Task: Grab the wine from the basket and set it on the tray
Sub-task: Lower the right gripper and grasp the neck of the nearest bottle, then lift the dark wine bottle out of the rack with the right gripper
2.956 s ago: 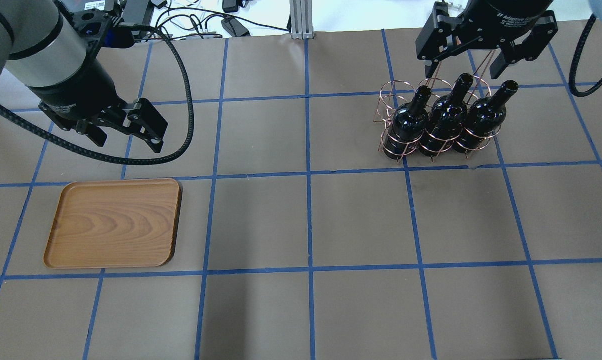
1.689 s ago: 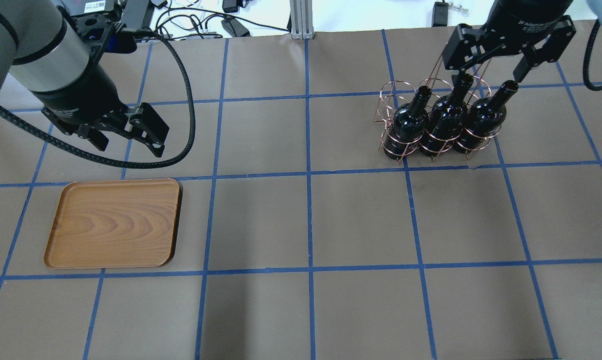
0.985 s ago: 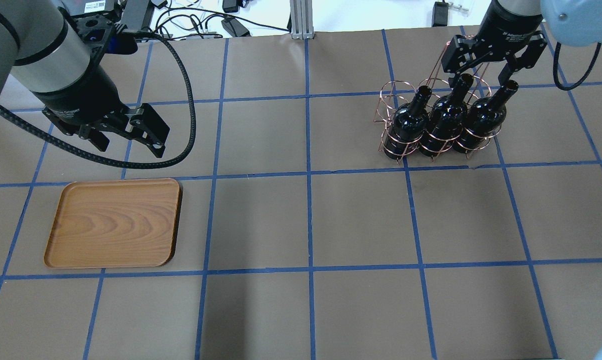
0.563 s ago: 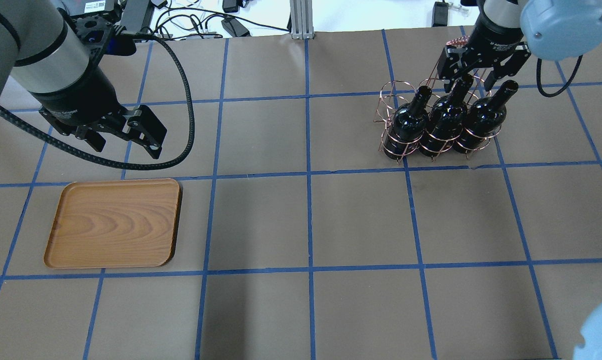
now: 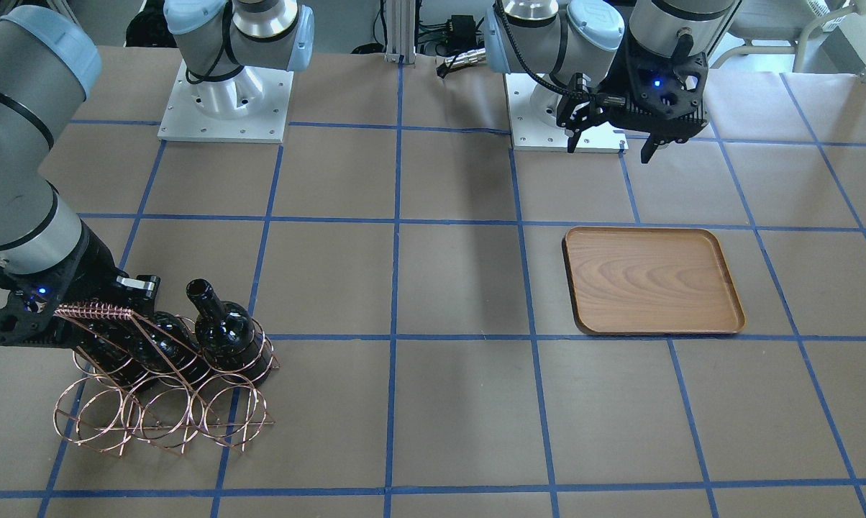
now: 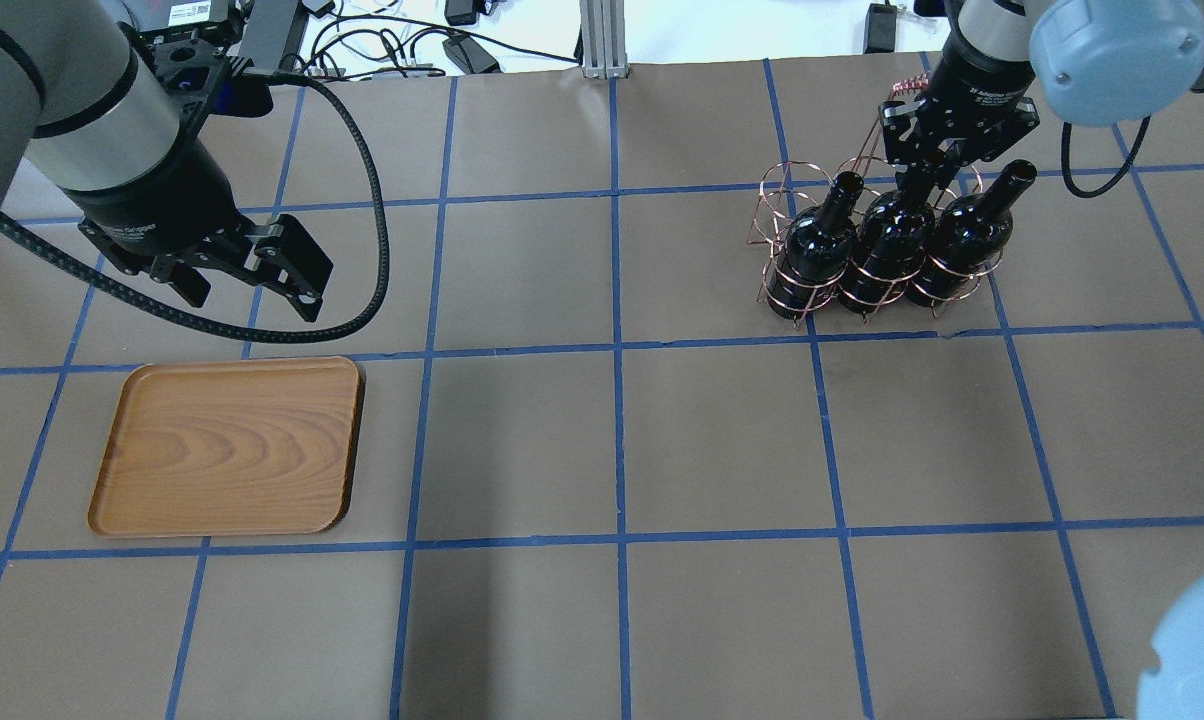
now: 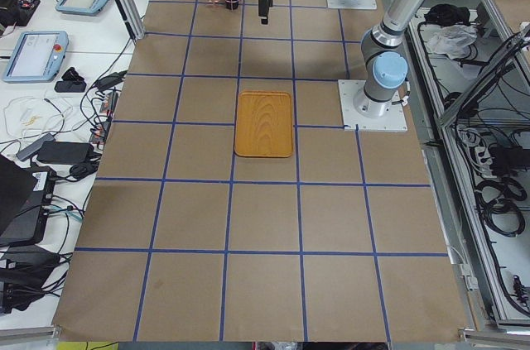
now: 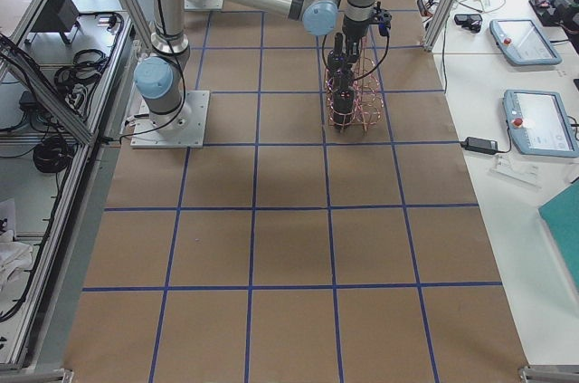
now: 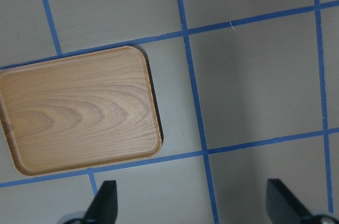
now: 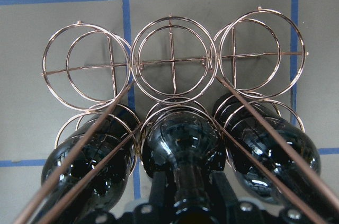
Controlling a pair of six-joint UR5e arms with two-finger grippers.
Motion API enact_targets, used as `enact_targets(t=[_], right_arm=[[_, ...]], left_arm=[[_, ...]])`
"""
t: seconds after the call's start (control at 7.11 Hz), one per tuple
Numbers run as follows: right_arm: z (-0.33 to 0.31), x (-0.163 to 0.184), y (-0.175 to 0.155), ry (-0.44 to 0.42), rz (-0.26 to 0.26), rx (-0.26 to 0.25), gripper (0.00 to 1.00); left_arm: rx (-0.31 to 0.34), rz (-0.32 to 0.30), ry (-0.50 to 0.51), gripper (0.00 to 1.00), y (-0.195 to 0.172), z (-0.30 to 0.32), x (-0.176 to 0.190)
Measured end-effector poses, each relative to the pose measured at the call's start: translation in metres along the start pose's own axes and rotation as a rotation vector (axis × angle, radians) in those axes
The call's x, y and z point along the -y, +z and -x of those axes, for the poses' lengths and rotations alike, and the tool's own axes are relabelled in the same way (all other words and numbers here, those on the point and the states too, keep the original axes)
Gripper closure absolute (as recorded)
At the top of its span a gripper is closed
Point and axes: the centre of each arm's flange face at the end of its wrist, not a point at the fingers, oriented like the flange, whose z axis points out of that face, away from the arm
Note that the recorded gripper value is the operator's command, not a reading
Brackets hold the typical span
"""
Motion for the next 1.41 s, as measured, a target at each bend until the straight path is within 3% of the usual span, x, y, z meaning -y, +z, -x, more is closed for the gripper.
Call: enact_targets(t=[0.28,0.56,0.84,0.99,1.13,1.41], right_arm=[[0.001,0.0,-0.002,0.004,-0.001,0.001,0.86],[0.003,0.0,-0.03,0.003,-0.03,-0.002,0.86],[0.006,-0.011,-0.102,0.002,-0.032,0.003,0.87],[0.009,-0.03,-0.142,0.001,-0.028,0.004,0.97],[0.013,-0.058,-0.168,0.016,0.004,0.007,1.0],[0.031,-0.11,-0.166,0.073,0.097,0.012,1.0]], left_arm=[[0.0,0.003,0.0,0.0,0.002,0.0,0.0],[0.0,0.003,-0.001,0.0,0.002,0.0,0.0],[0.002,0.003,-0.001,0.0,0.002,0.0,-0.001],[0.002,0.004,-0.001,0.0,0.002,0.001,-0.001],[0.001,0.003,-0.002,0.0,0.002,0.001,-0.001],[0.002,-0.005,-0.007,0.0,-0.001,0.003,0.0]])
